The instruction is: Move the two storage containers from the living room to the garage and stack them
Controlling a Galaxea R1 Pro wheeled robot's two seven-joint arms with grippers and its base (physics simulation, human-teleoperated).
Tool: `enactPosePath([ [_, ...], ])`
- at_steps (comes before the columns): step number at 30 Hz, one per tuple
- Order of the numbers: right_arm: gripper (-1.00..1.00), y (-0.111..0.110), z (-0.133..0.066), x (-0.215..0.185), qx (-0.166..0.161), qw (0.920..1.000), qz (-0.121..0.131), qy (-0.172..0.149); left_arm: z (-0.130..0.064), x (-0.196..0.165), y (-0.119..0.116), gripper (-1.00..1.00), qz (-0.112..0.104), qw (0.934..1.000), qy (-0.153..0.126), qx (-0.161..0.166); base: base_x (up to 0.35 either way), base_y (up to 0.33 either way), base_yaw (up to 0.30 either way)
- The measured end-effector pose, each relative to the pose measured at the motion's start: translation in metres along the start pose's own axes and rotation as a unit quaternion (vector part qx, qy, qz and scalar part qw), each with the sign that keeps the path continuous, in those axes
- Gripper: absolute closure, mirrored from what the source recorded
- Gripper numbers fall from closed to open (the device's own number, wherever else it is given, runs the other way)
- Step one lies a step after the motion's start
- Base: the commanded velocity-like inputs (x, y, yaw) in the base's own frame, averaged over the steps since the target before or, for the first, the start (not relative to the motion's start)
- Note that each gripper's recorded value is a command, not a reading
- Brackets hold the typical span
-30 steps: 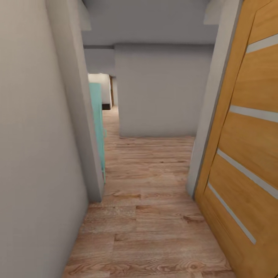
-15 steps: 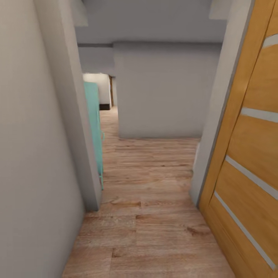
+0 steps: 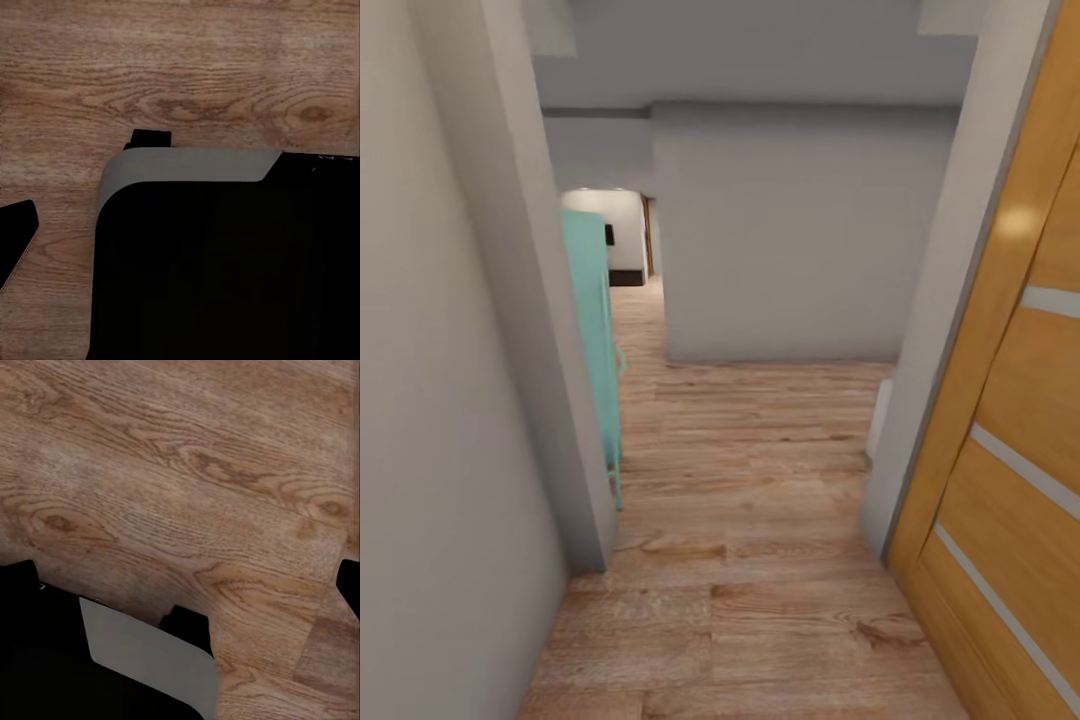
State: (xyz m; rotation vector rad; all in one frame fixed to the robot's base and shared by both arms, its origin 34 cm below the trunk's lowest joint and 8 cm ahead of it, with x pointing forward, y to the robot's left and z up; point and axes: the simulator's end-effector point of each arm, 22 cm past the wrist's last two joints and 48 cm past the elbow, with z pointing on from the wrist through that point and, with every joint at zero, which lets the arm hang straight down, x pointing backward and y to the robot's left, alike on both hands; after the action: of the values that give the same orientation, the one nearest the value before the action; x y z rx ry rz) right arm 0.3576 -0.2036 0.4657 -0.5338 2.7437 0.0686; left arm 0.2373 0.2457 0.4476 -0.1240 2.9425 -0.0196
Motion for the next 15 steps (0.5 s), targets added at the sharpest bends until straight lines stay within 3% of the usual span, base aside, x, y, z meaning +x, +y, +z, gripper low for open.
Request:
enactPosePath([
  [15,-1.00,0.0015,0.0000,-0.0001,-0.003,1.0000,0.000,0.000,0.0000,0.0021,0.0003,-1.00,0.001,1.0000,0.002,0.000,0.337,0.000,0.000],
])
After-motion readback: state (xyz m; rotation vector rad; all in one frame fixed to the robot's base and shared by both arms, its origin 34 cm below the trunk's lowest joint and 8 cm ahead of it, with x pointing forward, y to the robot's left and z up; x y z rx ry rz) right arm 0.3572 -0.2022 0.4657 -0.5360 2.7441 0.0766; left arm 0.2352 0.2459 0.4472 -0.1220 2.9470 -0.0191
